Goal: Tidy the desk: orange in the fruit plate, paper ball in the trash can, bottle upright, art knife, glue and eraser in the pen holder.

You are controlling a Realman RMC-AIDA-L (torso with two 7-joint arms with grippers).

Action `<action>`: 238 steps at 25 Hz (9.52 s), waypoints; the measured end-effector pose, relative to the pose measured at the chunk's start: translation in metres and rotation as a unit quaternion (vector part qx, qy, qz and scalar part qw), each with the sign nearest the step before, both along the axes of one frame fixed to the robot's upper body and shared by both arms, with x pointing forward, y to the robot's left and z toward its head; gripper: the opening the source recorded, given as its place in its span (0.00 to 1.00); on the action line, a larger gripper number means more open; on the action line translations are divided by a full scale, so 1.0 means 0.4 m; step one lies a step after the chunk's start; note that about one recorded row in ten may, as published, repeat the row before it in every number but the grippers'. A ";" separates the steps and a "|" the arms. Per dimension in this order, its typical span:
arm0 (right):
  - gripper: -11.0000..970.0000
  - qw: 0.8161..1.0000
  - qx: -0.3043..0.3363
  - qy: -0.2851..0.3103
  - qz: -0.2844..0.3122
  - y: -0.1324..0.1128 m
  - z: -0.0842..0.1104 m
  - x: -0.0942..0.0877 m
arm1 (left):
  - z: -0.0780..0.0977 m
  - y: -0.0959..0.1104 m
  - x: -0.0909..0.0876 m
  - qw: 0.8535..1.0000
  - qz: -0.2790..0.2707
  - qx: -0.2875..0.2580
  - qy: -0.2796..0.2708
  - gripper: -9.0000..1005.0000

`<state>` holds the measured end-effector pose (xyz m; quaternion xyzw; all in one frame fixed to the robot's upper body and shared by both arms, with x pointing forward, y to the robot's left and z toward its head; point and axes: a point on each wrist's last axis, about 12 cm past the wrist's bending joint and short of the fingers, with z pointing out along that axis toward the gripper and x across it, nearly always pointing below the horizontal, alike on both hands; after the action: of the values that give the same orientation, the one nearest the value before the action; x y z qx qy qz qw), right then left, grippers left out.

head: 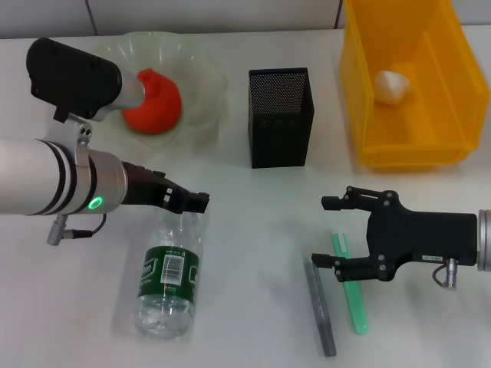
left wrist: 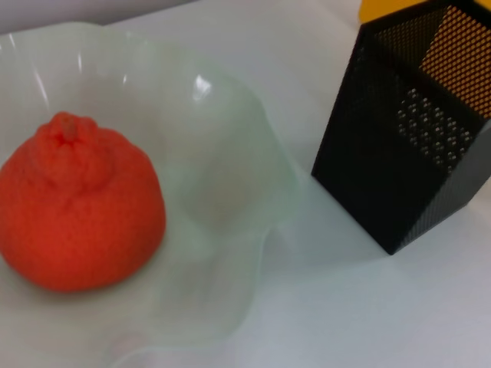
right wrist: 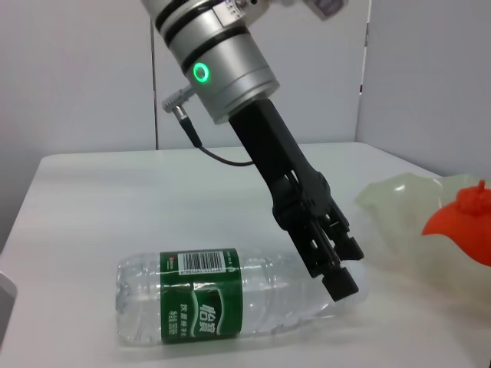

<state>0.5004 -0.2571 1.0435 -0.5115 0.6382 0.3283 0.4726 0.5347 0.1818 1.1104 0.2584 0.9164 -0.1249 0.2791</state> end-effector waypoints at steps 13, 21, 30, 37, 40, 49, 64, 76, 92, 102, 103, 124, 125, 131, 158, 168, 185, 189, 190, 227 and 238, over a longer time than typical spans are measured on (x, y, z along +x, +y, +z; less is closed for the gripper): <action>0.87 1.000 -0.002 0.007 -0.002 0.000 -0.001 0.002 | -0.007 -0.017 0.012 0.999 -0.019 0.013 0.035 0.75; 0.87 1.000 -0.002 0.014 -0.006 -0.002 0.002 0.005 | -0.009 -0.021 0.011 0.998 -0.038 0.026 0.032 0.50; 0.87 1.000 0.005 0.022 -0.009 -0.003 0.006 0.006 | 0.035 0.045 -0.011 0.996 -0.076 -0.029 -0.032 0.47; 0.87 0.999 0.009 0.029 -0.010 0.000 0.012 0.009 | 0.044 0.114 -0.028 0.989 -0.099 -0.073 -0.085 0.47; 0.87 0.999 0.013 0.032 -0.008 0.002 0.016 0.009 | 0.046 0.152 -0.037 0.983 -0.106 -0.093 -0.114 0.47; 0.87 0.999 0.019 0.044 -0.009 0.010 0.029 0.020 | 0.017 0.274 -0.068 0.958 -0.122 -0.173 -0.194 0.46; 0.87 0.998 0.026 0.050 -0.002 0.024 0.043 0.036 | 0.001 0.354 -0.113 0.930 -0.132 -0.226 -0.259 0.46; 0.87 0.998 0.029 0.056 -0.001 0.026 0.042 0.034 | 0.008 0.360 -0.118 0.924 -0.134 -0.234 -0.272 0.45; 0.87 0.998 0.030 0.059 0.007 0.030 0.040 0.028 | -0.009 0.359 -0.121 0.908 -0.126 -0.253 -0.309 0.45; 0.87 0.998 0.031 0.060 0.009 0.027 0.041 0.024 | -0.013 0.354 -0.120 0.898 -0.127 -0.259 -0.333 0.63; 0.87 0.998 0.032 0.060 0.010 0.026 0.042 0.023 | -0.007 0.357 -0.122 0.892 -0.126 -0.263 -0.345 0.66; 0.87 0.966 -0.177 0.167 -0.081 0.106 0.365 0.123 | -0.072 0.332 -0.250 0.852 -0.268 -0.280 -0.352 0.80; 0.87 0.957 -0.214 0.171 -0.100 0.129 0.383 0.127 | -0.088 0.325 -0.255 0.853 -0.273 -0.281 -0.346 0.80; 0.87 0.906 -0.317 0.225 -0.169 0.236 0.424 0.145 | -0.154 0.291 -0.261 0.859 -0.291 -0.275 -0.319 0.80; 0.87 0.846 -0.382 0.301 -0.221 0.265 0.281 0.123 | -0.169 0.270 -0.230 0.867 -0.306 -0.262 -0.294 0.79; 0.87 0.847 -0.389 0.291 -0.215 0.285 0.254 0.133 | -0.169 0.270 -0.229 0.866 -0.308 -0.261 -0.296 0.79; 0.87 0.845 -0.400 0.285 -0.210 0.294 0.230 0.133 | -0.173 0.269 -0.232 0.867 -0.305 -0.264 -0.293 0.79; 0.87 0.844 -0.402 0.287 -0.210 0.293 0.224 0.133 | -0.174 0.269 -0.235 0.867 -0.304 -0.265 -0.292 0.79; 0.87 0.844 -0.402 0.285 -0.209 0.295 0.223 0.133 | -0.173 0.269 -0.237 0.867 -0.305 -0.266 -0.292 0.79; 0.38 0.836 -0.418 0.289 -0.206 0.305 0.208 0.124 | -0.168 0.270 -0.237 0.863 -0.309 -0.270 -0.295 0.79; 0.34 0.834 -0.418 0.295 -0.206 0.302 0.206 0.123 | -0.165 0.269 -0.234 0.861 -0.312 -0.271 -0.295 0.79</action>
<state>0.5497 -0.1363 1.1260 -0.3959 0.9143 0.0607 0.0597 0.4409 0.2896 1.0445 0.4694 0.5925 -0.3668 0.5423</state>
